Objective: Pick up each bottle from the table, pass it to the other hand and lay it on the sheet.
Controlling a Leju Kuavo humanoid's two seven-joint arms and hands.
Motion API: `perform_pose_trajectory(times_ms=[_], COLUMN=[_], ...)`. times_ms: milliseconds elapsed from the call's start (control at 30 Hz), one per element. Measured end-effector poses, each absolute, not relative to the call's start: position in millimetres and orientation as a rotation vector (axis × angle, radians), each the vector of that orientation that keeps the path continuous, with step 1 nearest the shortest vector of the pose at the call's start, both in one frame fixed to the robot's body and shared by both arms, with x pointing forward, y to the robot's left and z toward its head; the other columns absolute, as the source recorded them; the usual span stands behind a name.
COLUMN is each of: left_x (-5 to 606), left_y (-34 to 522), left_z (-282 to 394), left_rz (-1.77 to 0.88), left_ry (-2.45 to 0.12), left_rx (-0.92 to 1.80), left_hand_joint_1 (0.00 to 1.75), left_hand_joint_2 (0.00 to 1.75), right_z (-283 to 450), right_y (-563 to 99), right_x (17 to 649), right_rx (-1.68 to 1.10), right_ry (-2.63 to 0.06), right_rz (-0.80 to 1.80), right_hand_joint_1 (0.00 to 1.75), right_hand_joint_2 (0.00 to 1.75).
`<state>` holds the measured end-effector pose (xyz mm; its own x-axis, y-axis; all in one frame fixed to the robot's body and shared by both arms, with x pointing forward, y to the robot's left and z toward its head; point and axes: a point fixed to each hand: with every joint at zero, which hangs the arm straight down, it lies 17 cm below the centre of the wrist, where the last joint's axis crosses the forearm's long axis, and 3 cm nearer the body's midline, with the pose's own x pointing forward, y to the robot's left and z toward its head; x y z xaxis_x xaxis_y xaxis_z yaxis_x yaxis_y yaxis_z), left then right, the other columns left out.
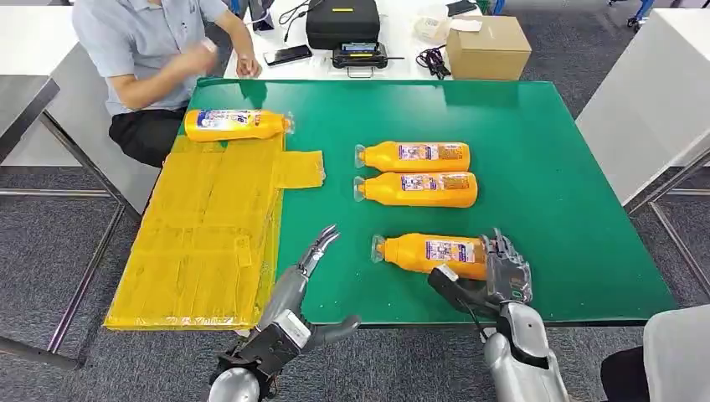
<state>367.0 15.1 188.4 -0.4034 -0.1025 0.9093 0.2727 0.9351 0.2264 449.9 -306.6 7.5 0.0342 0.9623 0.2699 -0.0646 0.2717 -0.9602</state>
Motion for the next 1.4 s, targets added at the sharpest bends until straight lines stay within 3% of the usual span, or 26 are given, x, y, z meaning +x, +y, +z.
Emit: perform_pose_trajectory(times_ms=[500,900,1100,1400], left_x=[365,375,376,389], left_y=[12,50,62,68], left_z=[191,206,211,180], left_rz=[-0.414,-0.158,-0.061,0.135], left_ry=[-1.959,-2.016,-2.027,-1.815], left_rx=[-0.144,-0.087,-0.107,-0.285], left_hand_joint_1=[0.0,0.0,0.0,0.0], left_hand_joint_2=[1.75,1.75,1.75,1.75], right_z=[-4,20,39,79], right_y=[-308,-271,-258,-246], right_x=[456,437,427,432], right_rx=[-0.903,-0.458,-0.388,-0.28], right_ry=[-1.262,-1.546,-1.626,-1.735], right_rz=[1.061,0.702,0.601,0.443], right_hand_joint_1=[1.75,1.75,1.75,1.75], right_hand_joint_2=[1.75,1.75,1.75,1.75])
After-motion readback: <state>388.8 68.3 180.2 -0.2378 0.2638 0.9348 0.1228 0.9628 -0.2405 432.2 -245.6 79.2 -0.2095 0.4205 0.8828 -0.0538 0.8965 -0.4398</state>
